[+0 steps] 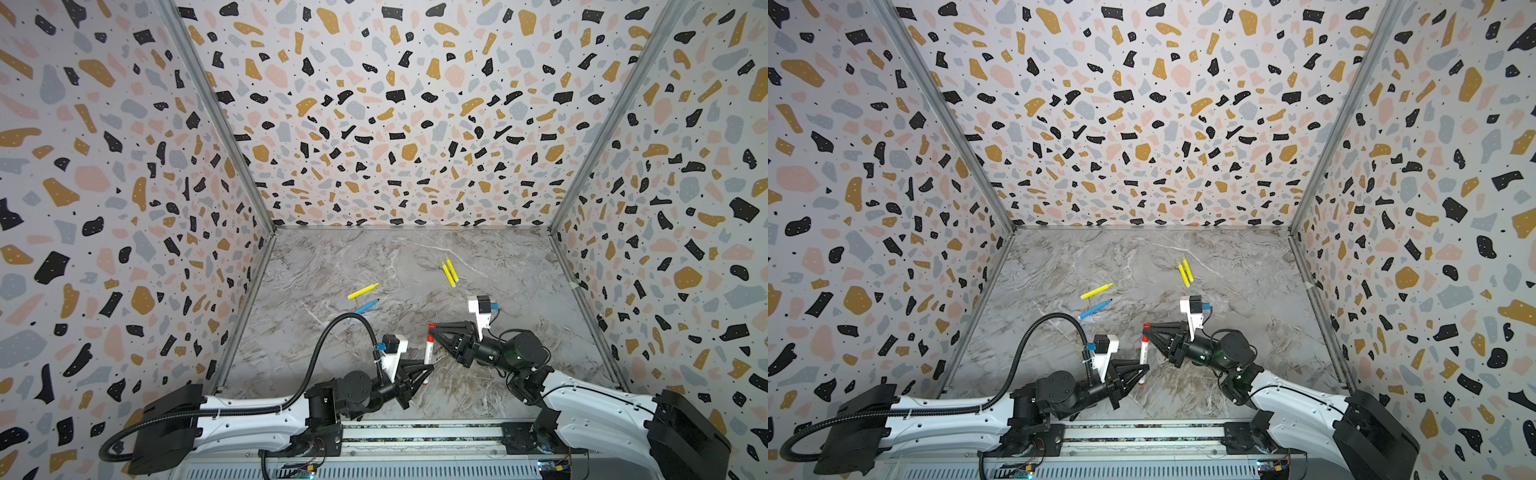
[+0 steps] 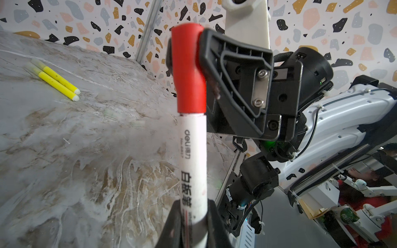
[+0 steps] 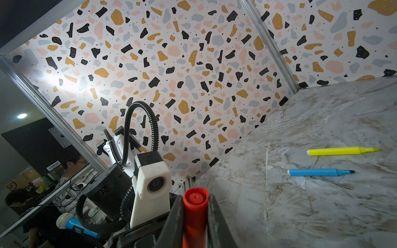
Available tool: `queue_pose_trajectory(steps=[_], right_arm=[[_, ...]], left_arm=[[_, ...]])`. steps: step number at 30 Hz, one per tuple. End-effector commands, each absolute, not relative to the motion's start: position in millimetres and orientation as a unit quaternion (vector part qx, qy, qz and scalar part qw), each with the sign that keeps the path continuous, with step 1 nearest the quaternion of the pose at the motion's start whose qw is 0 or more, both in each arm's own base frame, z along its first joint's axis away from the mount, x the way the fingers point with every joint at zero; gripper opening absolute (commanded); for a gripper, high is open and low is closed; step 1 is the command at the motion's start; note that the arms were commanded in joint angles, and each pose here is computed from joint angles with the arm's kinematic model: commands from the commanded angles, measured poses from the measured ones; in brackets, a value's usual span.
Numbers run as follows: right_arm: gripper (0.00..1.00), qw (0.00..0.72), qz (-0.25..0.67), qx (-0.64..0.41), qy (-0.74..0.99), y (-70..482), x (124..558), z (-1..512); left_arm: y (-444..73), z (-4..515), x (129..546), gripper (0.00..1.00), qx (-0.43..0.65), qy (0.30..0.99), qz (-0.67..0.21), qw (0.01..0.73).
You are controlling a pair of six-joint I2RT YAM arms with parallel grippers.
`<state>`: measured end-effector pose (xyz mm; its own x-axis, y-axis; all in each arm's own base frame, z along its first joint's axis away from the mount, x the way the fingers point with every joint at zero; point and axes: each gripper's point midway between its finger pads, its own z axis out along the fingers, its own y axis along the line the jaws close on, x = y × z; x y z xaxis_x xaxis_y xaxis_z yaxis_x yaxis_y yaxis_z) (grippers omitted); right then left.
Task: Insert the pens into the pen caps
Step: 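Press the red cap down onto the white marker tip with the right gripper, then take the capped white marker from the left gripper with the right gripper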
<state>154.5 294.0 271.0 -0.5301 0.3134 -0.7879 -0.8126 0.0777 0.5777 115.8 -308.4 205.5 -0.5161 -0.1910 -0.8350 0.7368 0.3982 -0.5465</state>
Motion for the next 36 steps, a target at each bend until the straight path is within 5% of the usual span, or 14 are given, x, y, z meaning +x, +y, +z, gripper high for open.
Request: queue_pose_trajectory(steps=[1, 22, 36], right_arm=[[0.0, 0.362, 0.626, -0.27, 0.636, 304, 126, 219], [0.0, 0.294, 0.612, -0.354, 0.643, 311, 77, 177], [0.0, 0.294, 0.578, -0.344, 0.679, 319, 80, 167]], left_arm=[[-290, 284, 131, 0.0, 0.123, 0.62, -0.565, 0.531], [-271, 335, 119, 0.0, 0.15, 0.543, -0.614, 0.553], [-265, 320, 141, 0.0, 0.121, 0.579, -0.57, 0.571]])
